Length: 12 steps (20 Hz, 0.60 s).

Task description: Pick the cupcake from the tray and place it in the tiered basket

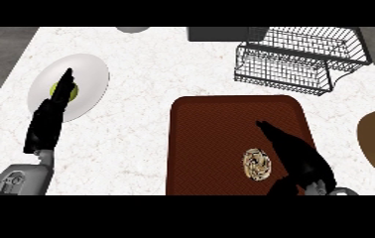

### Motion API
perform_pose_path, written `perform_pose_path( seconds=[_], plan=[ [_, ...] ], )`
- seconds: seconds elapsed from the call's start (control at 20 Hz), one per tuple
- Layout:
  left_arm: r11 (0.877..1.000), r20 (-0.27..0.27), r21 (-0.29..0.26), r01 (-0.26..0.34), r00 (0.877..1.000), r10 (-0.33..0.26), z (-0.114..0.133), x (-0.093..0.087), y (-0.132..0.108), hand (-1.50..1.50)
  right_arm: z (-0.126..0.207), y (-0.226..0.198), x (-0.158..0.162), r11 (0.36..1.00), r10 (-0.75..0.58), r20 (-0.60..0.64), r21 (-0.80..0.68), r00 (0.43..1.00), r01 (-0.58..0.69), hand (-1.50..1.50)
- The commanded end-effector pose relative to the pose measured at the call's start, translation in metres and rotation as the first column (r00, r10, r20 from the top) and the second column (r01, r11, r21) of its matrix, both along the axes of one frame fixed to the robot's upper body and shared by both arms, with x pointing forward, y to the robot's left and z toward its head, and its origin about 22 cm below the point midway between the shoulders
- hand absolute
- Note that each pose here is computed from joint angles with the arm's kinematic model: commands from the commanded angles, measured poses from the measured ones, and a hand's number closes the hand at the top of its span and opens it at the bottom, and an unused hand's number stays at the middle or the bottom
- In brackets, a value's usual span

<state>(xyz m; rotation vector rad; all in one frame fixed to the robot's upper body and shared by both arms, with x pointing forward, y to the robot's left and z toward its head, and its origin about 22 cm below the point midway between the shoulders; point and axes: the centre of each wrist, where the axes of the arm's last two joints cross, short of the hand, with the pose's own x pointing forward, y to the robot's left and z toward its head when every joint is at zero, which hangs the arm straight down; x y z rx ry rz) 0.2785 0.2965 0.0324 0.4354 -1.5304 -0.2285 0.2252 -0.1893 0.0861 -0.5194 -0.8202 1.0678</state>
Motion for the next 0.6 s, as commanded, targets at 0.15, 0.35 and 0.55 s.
perform_pose_path(
  seconds=[0.15, 0.35, 0.55],
  plan=[
    [1.000, -0.004, -0.002, 0.014, 1.000, -0.014, -0.004, -0.018, -0.006, 0.00, -0.028, 0.007, -0.009, 0.999, -0.026, -0.027, -0.049, 0.999, 0.025, -1.50],
    [1.000, 0.000, 0.001, 0.018, 1.000, -0.018, 0.003, 0.000, 0.003, 0.00, -0.014, 0.007, 0.016, 1.000, -0.013, -0.074, -0.023, 0.997, 0.011, -1.50],
    [1.000, 0.010, 0.004, -0.008, 1.000, 0.008, 0.009, 0.015, 0.005, 0.00, -0.049, 0.017, 0.018, 1.000, -0.011, -0.093, -0.023, 0.996, 0.009, -1.50]
  ],
)
